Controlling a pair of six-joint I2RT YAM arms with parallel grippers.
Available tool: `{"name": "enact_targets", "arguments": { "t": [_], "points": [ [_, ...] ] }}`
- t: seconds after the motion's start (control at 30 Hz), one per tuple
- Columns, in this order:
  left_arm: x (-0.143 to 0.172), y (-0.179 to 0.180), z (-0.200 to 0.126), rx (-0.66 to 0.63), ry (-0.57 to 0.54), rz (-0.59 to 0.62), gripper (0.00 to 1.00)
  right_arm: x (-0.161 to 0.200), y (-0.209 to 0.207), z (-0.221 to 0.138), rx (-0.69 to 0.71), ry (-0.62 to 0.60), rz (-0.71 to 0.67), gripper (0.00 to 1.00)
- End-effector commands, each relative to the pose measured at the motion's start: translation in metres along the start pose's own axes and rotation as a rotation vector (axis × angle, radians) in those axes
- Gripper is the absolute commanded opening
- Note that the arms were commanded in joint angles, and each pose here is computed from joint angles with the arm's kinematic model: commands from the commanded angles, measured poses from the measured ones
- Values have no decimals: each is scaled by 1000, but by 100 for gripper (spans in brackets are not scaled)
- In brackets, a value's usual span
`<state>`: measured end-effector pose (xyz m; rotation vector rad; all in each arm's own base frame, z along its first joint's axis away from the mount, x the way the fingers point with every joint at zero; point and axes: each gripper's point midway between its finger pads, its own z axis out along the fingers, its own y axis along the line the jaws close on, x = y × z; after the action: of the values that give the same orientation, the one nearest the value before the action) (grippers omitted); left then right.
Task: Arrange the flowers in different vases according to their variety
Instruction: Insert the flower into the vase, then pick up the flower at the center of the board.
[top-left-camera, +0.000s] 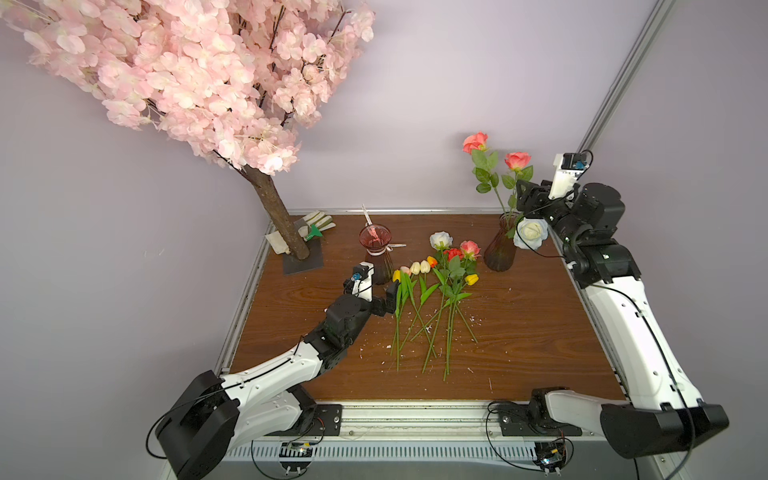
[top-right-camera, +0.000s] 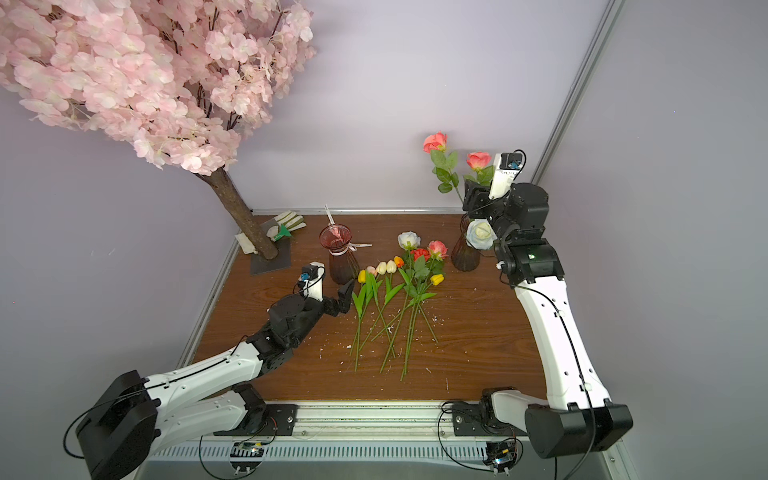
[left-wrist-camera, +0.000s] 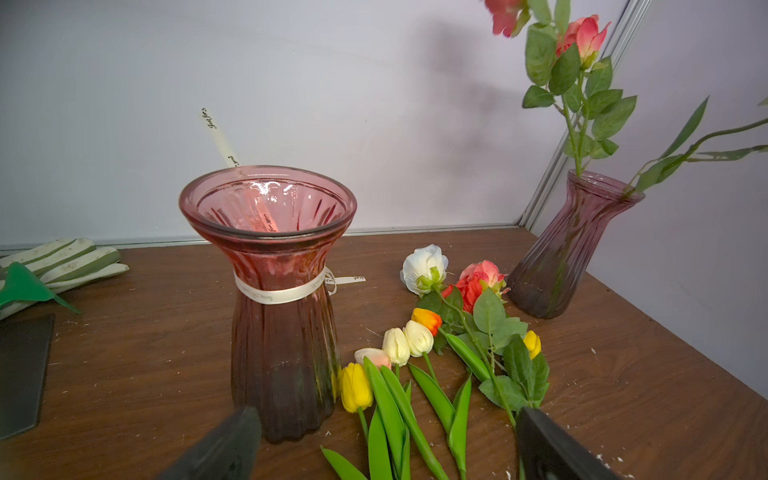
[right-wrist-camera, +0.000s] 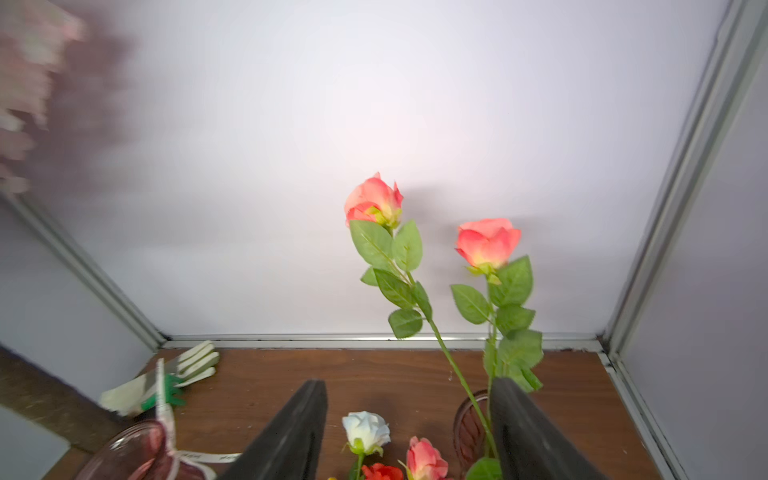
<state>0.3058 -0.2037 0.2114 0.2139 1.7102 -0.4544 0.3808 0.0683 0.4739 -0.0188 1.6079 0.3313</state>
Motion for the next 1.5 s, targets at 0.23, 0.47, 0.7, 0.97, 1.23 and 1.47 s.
{"name": "enact_targets", "arguments": {
  "t": [0.23,0.47,0.7,0.97,1.23,1.47],
  "points": [
    [4,-5,11,-3,43,1,100,63,78,-52,-428,129,113,69],
    [13,-6,18,-12,83,4,99,119,100,-73,-482,254,58,67],
    [17,-8,21,-9,118,2,96,163,97,-86,-462,290,30,67],
    [42,-12,17,-1,282,-69,92,225,81,-93,-440,284,87,68],
    [82,-11,8,-35,489,-138,80,291,52,-88,-335,277,167,67],
    [117,-13,6,-59,661,-169,65,329,26,-96,-248,231,169,64]
  ]
}}
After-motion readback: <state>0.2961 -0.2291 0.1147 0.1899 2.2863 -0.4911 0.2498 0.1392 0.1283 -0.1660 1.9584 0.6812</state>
